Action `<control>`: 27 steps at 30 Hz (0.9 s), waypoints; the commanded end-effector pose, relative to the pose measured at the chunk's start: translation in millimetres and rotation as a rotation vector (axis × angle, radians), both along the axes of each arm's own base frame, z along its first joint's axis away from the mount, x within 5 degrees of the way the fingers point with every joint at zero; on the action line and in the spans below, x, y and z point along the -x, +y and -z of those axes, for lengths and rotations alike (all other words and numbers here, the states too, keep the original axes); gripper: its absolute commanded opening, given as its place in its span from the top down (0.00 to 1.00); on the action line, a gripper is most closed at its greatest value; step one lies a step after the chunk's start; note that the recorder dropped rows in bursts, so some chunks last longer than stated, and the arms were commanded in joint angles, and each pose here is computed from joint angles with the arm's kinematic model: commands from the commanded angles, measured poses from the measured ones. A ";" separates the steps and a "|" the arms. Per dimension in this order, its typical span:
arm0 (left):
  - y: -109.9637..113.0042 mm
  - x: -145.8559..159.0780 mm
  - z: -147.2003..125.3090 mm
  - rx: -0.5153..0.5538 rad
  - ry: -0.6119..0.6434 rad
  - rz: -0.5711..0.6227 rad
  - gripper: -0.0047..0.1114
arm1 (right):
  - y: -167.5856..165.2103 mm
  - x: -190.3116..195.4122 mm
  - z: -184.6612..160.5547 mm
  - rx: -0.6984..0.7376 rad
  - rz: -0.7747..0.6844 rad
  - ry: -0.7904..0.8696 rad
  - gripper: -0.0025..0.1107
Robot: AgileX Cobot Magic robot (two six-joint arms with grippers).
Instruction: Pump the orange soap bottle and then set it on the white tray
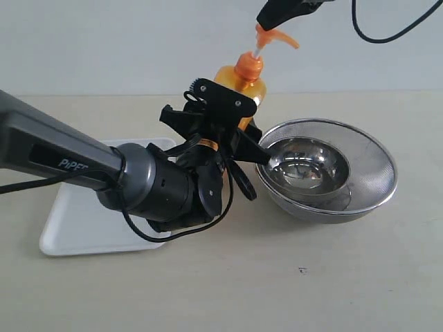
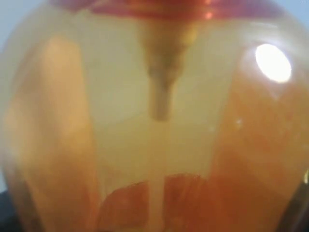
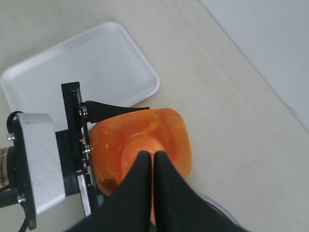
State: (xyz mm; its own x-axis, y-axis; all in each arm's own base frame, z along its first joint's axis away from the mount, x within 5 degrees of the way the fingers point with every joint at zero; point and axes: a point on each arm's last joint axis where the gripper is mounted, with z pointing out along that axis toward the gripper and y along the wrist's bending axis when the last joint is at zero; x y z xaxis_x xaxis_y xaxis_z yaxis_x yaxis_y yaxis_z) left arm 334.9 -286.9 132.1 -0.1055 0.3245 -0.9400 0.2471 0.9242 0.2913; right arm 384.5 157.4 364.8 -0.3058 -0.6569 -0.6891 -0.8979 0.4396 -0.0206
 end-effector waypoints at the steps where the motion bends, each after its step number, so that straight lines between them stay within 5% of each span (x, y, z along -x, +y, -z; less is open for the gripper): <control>1: -7.0 1.5 -12.5 0.009 -0.064 0.029 0.92 | -5.6 -6.1 26.4 0.119 0.000 0.073 0.98; 27: -7.0 1.5 -12.7 0.008 -0.067 0.029 0.92 | -4.3 -11.3 37.3 0.123 0.017 0.110 0.98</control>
